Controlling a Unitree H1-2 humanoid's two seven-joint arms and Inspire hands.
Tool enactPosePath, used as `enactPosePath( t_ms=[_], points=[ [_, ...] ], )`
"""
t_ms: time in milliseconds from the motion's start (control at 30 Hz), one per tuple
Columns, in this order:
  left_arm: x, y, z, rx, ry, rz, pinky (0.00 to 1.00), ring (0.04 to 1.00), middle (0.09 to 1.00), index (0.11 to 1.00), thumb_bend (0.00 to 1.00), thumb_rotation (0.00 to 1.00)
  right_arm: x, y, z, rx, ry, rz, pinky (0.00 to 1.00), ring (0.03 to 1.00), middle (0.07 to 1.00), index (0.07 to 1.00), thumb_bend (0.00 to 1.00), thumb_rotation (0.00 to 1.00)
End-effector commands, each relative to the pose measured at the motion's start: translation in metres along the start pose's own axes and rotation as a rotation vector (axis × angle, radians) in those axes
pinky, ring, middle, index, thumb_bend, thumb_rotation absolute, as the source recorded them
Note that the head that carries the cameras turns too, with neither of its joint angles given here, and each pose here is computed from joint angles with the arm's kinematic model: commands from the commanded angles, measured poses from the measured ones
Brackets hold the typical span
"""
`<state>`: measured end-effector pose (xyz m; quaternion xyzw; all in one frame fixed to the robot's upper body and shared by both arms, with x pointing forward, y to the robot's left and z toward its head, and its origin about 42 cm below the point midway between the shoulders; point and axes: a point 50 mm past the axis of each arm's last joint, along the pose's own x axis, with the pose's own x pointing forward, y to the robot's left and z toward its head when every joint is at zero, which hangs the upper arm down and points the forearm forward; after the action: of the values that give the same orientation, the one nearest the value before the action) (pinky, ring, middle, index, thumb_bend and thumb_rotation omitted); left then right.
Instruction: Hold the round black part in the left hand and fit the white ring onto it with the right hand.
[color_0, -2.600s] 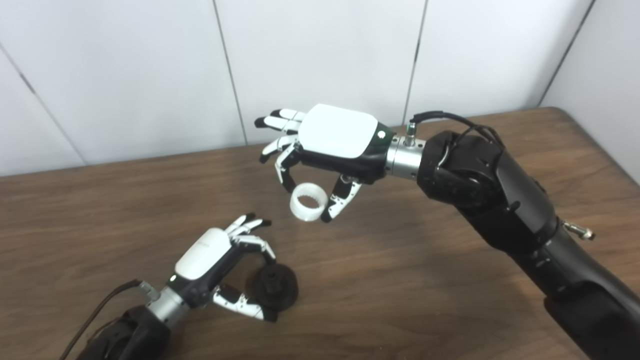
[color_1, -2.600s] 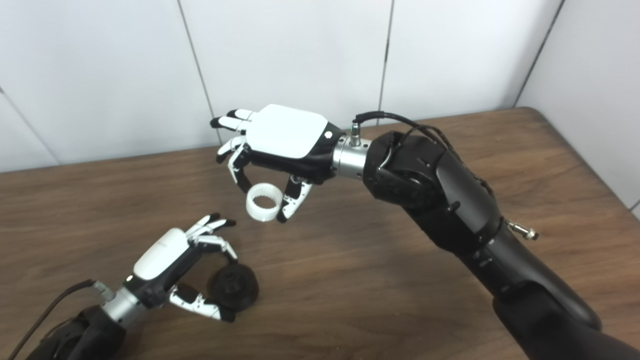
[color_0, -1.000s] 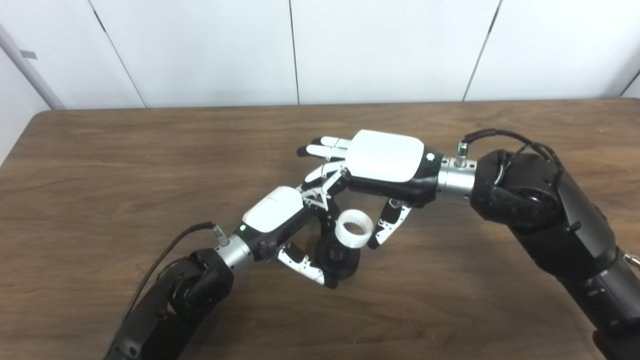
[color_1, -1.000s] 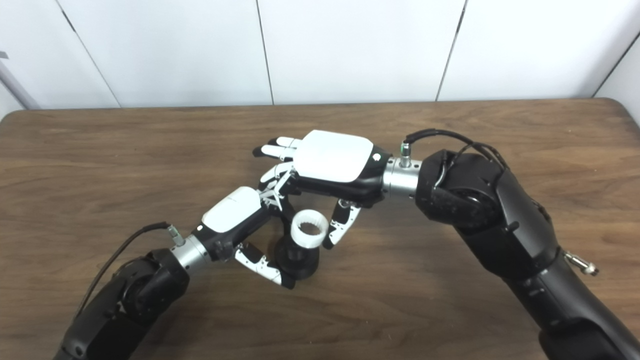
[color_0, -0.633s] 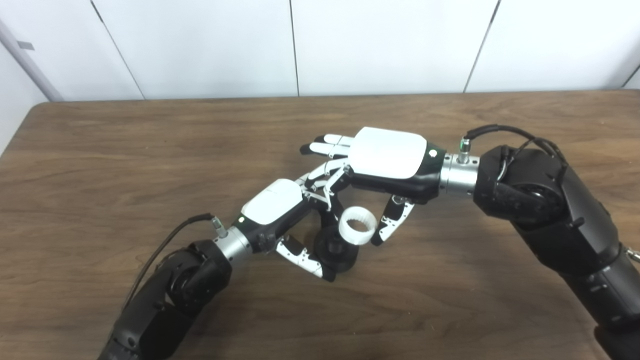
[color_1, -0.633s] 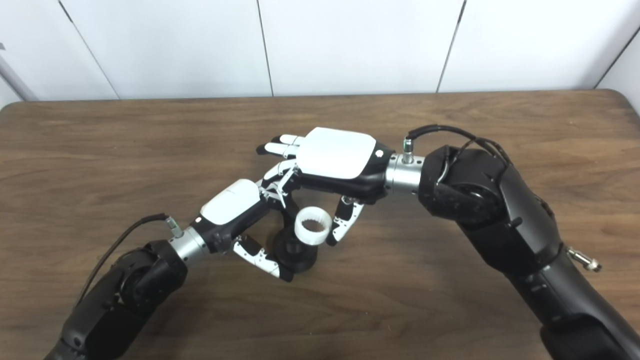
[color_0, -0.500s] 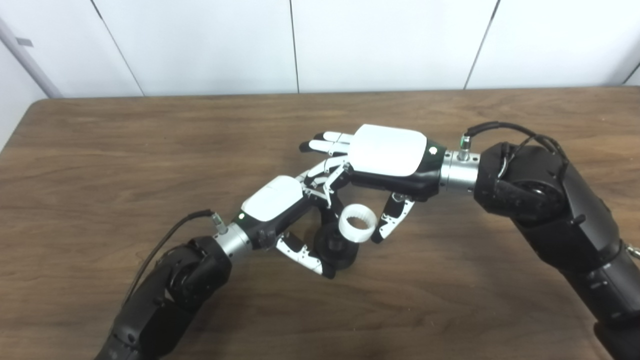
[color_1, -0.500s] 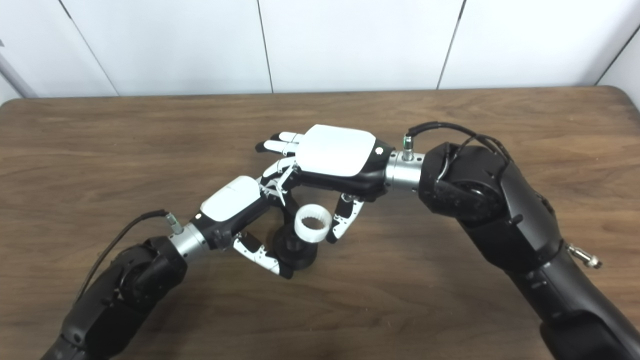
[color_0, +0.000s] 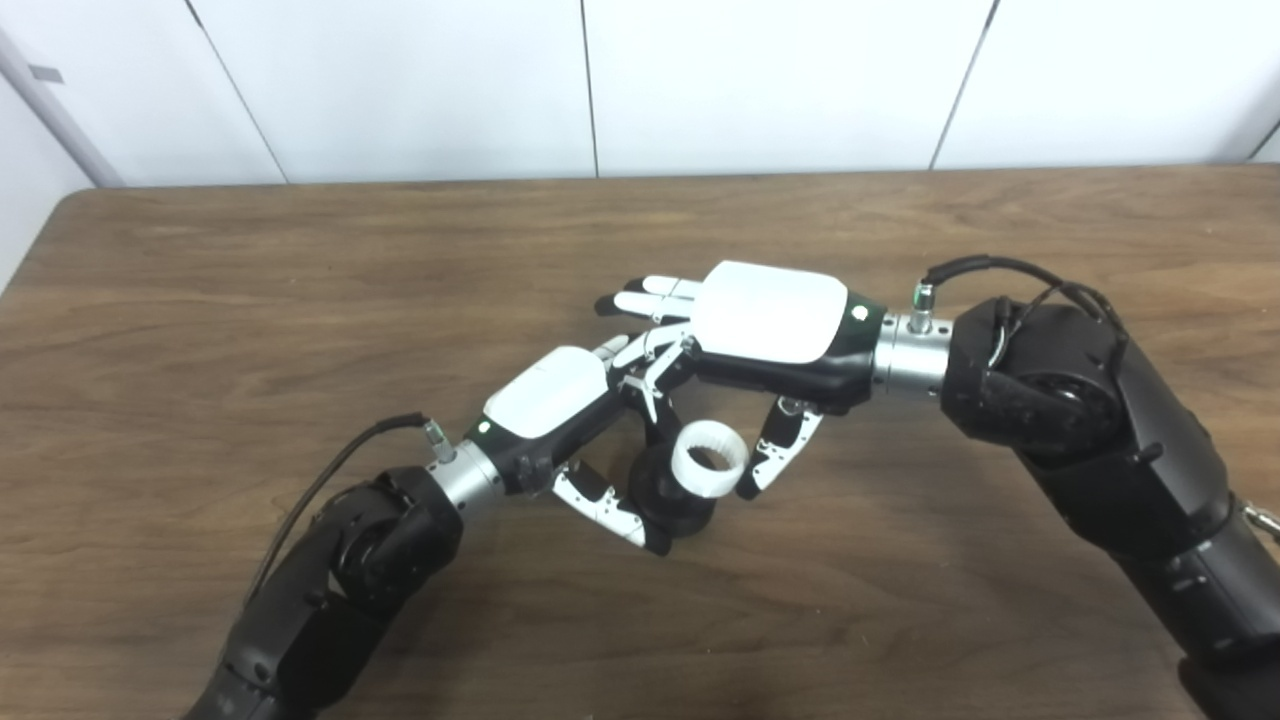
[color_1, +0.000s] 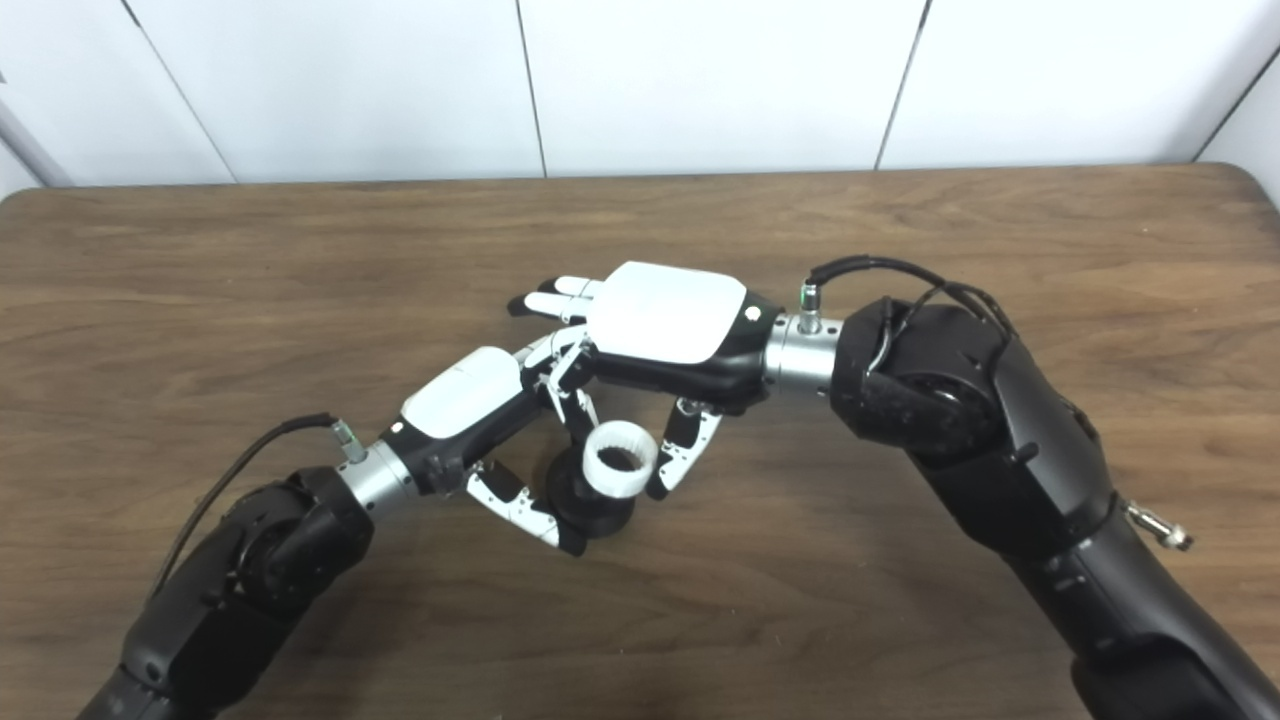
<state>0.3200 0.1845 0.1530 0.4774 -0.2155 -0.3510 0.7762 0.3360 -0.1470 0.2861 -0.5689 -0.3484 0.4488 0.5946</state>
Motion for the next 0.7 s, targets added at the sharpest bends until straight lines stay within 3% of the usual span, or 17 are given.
enactPosePath(
  t_ms=[0, 667],
  points=[
    [0.0038, 0.0000, 0.0084, 0.017, -0.036, -0.008, 1.00, 0.910, 0.675, 0.481, 0.52, 0.06, 0.0034, -0.0172, 0.0025, -0.037, -0.023, -0.056, 1.00, 1.000, 0.836, 0.481, 0.53, 0.14],
    [0.0019, -0.0018, 0.0103, 0.008, -0.032, -0.011, 1.00, 0.915, 0.679, 0.481, 0.52, 0.06, 0.0081, -0.0187, 0.0009, -0.058, -0.008, -0.080, 1.00, 1.000, 0.881, 0.482, 0.53, 0.14]
  ],
)
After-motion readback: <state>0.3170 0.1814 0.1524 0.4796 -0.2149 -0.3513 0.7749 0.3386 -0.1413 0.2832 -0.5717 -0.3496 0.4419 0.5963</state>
